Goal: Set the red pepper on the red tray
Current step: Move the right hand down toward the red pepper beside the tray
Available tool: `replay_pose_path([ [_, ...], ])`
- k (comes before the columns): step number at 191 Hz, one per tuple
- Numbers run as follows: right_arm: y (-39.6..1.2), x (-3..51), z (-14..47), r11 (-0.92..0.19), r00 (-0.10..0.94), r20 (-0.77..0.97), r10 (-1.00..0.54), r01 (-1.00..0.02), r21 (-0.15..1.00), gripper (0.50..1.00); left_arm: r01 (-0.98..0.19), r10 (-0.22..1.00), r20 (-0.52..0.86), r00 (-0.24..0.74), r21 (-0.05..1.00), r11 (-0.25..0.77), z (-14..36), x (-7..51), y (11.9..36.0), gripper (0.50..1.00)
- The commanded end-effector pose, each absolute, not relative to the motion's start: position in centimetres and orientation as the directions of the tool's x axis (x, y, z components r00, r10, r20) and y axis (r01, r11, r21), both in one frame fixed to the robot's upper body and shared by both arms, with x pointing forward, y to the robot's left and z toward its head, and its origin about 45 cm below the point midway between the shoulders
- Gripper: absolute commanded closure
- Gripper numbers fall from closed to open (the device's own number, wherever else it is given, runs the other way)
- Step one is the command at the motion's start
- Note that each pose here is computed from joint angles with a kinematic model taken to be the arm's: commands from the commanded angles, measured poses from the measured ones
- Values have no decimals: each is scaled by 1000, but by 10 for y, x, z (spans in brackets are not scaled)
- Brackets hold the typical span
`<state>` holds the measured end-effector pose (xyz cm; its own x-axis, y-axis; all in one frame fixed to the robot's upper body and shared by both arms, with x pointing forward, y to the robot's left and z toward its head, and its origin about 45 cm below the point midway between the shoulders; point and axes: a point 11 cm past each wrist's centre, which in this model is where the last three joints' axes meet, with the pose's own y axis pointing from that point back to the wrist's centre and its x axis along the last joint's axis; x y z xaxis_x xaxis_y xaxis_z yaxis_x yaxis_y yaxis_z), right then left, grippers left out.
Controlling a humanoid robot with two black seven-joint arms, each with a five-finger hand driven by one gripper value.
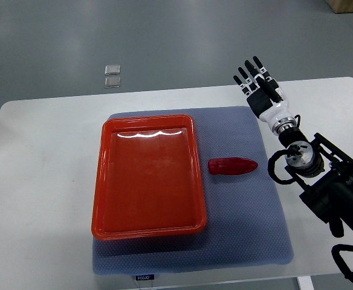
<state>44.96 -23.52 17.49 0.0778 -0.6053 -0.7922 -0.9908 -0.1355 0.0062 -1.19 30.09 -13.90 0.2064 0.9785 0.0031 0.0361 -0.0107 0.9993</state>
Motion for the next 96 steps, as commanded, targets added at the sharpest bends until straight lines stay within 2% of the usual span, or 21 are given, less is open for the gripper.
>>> replay_pose_path([
  [1,-235,450,175,-136,79,-792,-605,-991,6,585,36,978,4,206,999,-11,-139,-12,301,500],
  [48,-232,452,181,-163,110,-775,-622,-987,-10,585,35,980,5,201,999,-13,-139,-12,301,500],
  [63,-244,458,193,-173,136,-732,-667,-985,-25,585,35,979,5,203,999,-13,-139,-12,301,500],
  [77,-245,466,208,-254,210,-616,-759,-967,-17,585,35,979,5,203,999,-13,-139,-12,301,500],
  [96,-248,473,234,-409,379,-367,-850,-912,6,585,32,979,6,204,999,-13,-139,-10,301,500],
])
